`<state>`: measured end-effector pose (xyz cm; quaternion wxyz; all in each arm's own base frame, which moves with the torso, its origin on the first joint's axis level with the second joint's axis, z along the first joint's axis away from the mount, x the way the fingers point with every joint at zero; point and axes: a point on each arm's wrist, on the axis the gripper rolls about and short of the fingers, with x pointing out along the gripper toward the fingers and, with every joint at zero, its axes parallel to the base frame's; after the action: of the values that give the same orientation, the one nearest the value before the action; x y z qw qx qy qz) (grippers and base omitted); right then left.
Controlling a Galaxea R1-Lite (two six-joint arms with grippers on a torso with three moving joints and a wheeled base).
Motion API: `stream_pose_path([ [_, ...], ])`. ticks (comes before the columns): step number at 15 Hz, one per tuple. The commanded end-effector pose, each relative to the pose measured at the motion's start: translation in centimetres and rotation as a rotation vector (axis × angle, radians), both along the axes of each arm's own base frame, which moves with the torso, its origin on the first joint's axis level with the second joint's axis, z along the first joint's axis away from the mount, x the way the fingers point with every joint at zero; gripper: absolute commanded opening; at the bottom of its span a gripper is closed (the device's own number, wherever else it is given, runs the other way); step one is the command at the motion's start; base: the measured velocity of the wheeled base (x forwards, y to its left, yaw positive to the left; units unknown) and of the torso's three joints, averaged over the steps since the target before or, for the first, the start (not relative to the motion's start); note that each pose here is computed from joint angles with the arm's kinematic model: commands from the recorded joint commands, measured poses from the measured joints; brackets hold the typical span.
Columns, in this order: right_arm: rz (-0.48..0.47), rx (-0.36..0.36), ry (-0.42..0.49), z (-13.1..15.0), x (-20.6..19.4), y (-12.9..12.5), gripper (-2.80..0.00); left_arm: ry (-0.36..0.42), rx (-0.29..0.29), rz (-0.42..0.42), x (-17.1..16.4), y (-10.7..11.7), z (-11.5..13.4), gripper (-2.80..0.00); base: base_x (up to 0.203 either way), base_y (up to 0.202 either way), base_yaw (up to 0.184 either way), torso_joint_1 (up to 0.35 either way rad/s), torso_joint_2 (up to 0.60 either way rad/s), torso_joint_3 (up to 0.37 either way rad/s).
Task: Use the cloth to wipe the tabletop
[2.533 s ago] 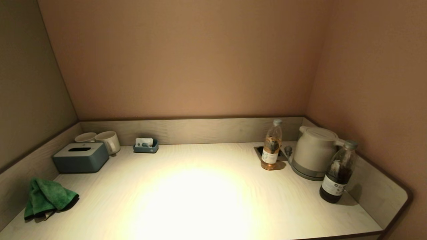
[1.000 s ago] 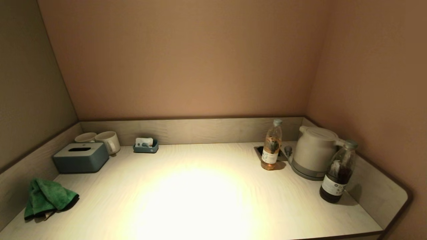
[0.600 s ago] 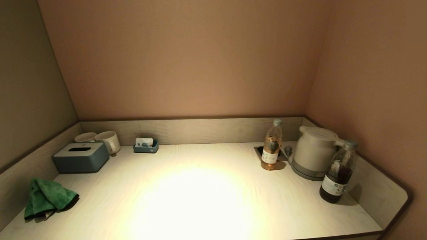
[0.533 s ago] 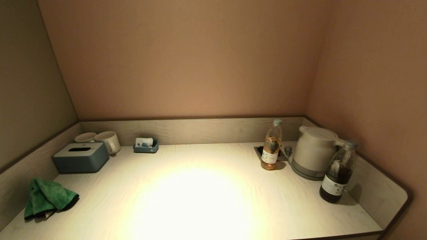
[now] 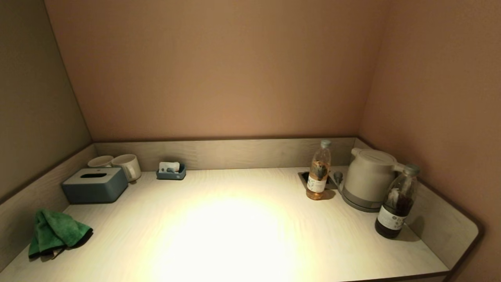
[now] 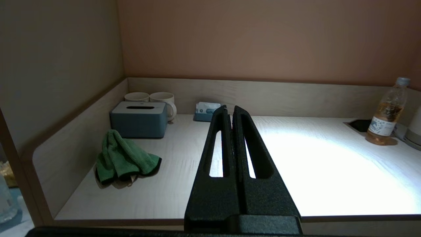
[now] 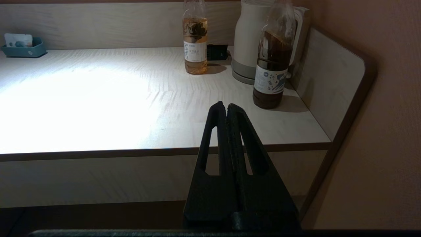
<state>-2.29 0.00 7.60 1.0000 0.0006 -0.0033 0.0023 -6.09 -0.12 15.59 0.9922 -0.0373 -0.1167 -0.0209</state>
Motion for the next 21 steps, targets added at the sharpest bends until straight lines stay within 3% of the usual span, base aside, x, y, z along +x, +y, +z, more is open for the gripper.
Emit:
stream_pose_path([
  [1, 0.001, 0.0, 0.001, 0.0, 0.0, 0.0, -2.8, 0.001, 0.046, 0.011, 0.8, 0.0, -1.1, -2.8, 0.0, 0.0, 0.0, 0.0, 0.0, 0.0],
  [3, 0.0, 0.0, 0.001, 0.0, 0.0, 0.0, -2.8, 0.007, 0.103, 0.03, 1.4, 0.0, -1.9, -2.8, 0.0, 0.0, 0.0, 0.0, 0.0, 0.0],
  [6, 0.001, 0.0, 0.001, 0.0, 0.0, 0.0, -2.8, 0.015, 0.249, 0.07, 2.5, 0.1, -3.7, -2.8, 0.0, 0.0, 0.0, 0.0, 0.0, 0.0],
  [7, 0.001, 0.0, 0.001, 0.0, 0.0, 0.0, -2.8, 0.02, 0.273, 0.076, 2.6, 0.1, -4.0, -2.8, 0.0, 0.0, 0.0, 0.0, 0.0, 0.0],
  [11, 0.001, 0.0, 0.001, 0.0, 0.0, 0.0, -2.8, 0.054, 0.295, 0.076, 3.0, 0.0, -4.9, -2.8, 0.0, 0.0, 0.0, 0.0, 0.0, 0.0],
  [14, 0.0, 0.0, 0.001, 0.0, 0.0, 0.0, -2.8, 0.103, 0.343, 0.078, 3.6, 0.1, -6.4, -2.8, 0.0, 0.0, 0.0, 0.0, 0.0, 0.0],
  [21, 0.001, 0.0, 0.001, 0.0, 0.0, 0.0, -2.8, 0.171, 0.326, 0.05, 3.8, 0.0, -7.5, -2.8, 0.0, 0.0, 0.0, 0.0, 0.0, 0.0],
])
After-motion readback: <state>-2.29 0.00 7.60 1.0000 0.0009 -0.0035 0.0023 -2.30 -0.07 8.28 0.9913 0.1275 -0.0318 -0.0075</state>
